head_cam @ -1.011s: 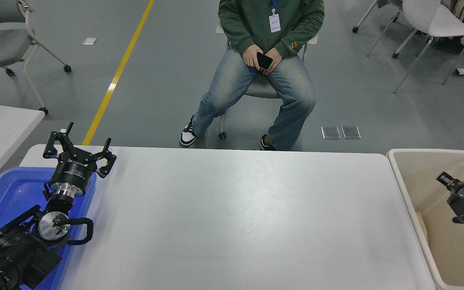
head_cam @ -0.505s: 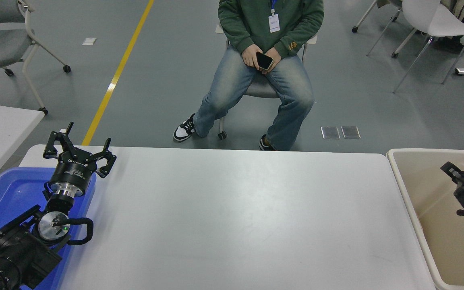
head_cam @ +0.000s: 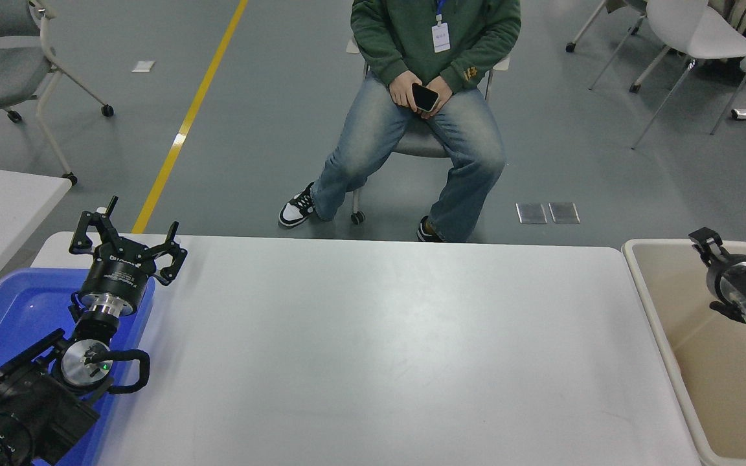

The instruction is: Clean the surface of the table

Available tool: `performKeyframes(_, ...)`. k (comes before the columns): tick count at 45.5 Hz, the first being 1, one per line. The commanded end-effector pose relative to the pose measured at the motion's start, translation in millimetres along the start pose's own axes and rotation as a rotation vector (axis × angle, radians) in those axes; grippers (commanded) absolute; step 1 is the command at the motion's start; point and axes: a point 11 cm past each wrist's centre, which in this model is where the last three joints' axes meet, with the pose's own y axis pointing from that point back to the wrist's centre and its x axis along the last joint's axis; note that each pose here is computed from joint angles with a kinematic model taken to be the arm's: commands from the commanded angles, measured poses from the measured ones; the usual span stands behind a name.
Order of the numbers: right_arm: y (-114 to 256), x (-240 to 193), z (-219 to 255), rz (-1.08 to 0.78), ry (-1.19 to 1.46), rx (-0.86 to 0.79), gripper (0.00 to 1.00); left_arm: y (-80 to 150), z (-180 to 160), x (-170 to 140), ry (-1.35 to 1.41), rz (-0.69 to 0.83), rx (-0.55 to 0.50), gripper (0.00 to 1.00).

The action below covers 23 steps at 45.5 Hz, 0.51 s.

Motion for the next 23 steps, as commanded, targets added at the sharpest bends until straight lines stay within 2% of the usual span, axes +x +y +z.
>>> performKeyframes(1,17,-41,-50,-0.149,-0.131,0.144,1.00,0,0,0,0.000,0.000,0.000,1.00)
performKeyframes(12,38,-94,-78,-0.260,-0.176,0.319,1.00,0,0,0,-0.001,0.001,0.000,1.00)
performKeyframes(23,58,-124,-94,-0.360,-0.513,0.419,1.00,0,0,0,0.000,0.000,0.000,1.00)
